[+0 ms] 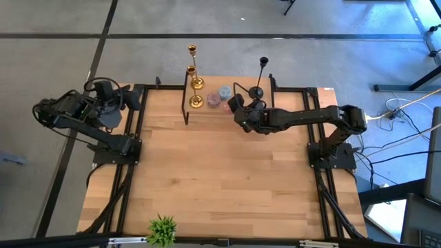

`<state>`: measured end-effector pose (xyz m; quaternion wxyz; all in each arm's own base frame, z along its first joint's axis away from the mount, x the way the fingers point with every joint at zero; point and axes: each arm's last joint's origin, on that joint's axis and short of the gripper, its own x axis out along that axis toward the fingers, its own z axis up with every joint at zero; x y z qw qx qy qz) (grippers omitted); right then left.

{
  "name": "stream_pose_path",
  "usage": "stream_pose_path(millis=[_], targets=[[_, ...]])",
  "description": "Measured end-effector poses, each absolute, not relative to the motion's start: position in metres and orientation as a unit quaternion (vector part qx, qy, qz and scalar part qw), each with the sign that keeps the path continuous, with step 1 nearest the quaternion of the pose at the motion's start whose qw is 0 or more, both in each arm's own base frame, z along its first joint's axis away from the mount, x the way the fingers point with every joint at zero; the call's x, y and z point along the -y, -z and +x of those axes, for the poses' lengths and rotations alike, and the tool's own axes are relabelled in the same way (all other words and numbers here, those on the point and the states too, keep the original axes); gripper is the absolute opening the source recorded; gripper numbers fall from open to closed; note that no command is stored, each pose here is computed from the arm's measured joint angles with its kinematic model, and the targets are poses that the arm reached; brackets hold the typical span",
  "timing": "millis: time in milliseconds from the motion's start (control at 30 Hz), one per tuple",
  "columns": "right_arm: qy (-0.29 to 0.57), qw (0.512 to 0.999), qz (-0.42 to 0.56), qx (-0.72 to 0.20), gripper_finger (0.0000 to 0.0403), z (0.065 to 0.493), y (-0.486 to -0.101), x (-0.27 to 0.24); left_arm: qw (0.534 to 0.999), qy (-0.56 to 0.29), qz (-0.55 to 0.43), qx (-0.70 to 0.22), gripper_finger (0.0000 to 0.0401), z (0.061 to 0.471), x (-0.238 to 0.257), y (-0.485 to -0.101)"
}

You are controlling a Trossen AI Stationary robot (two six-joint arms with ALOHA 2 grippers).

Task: Pick & Place candle stick holders
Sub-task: Put the pink scented candle on the shelf

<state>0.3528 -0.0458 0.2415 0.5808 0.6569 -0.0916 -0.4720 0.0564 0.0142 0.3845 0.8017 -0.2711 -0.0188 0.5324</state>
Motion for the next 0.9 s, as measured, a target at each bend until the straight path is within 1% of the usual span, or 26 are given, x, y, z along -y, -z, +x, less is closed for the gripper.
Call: stream_pose_path(millis=[200,900], targets=[[0.478,0.582,0.65,0.104,0.0193,0.3524,-0.242,0.0465,0.804,-0.527,-0.274,0.009,0.0336,0.0567,-0.0139,-0.3841],[0.471,0.59,0.651,0.082,0.0202,0.353,-0.2417,0.0477,0.811,-0.522,-0.265,-0.009,0.0336,0.057,-0.0136,-0.3836]])
